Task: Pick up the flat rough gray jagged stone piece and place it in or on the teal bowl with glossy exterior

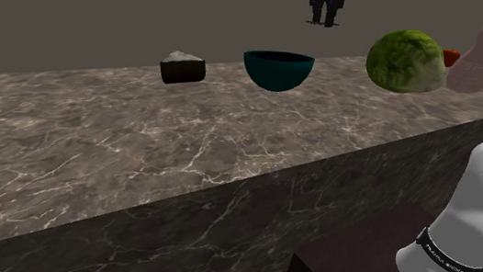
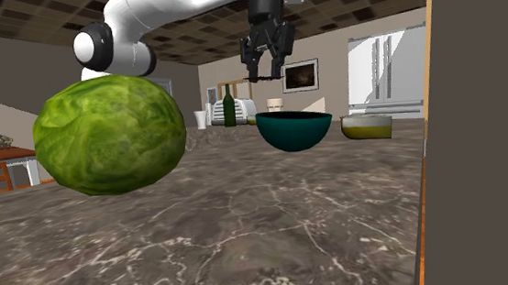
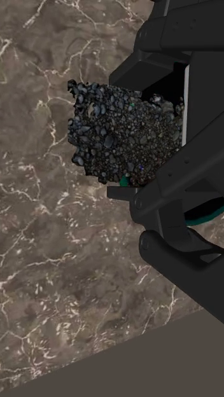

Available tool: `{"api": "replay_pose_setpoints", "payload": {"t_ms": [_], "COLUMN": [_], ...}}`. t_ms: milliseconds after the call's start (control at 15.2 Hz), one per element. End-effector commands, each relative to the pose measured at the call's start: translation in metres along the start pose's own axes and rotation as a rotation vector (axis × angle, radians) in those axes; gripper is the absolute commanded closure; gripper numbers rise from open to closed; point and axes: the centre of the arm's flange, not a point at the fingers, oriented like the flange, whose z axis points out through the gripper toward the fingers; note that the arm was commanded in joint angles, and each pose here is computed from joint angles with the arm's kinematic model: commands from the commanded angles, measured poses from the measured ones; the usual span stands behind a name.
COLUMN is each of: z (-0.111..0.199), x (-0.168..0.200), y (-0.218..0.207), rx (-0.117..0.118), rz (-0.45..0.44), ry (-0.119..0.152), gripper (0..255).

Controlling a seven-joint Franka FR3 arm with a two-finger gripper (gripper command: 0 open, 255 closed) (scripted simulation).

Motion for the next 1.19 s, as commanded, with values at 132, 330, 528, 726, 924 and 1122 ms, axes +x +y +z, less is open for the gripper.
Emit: {"api": "replay_pose_setpoints", "payload": {"t_ms": [132,330,528,726,924,1122], "z": [-0.009,-0.016,-0.015,0.000,0.016,0.032], "x": [0.050,0.088,0.115,0.116,0.118,0.120], "y": [-0.010,-0.017,-0.022,-0.021,-0.021,-0.021], "rx": [0.000,0.000,0.000,0.000,0.000,0.000], "rz": [0.000,0.000,0.000,0.000,0.000,0.000], "ry": [0.000,0.000,0.000,0.000,0.000,0.000], "gripper": [255,255,255,255,255,255]}}
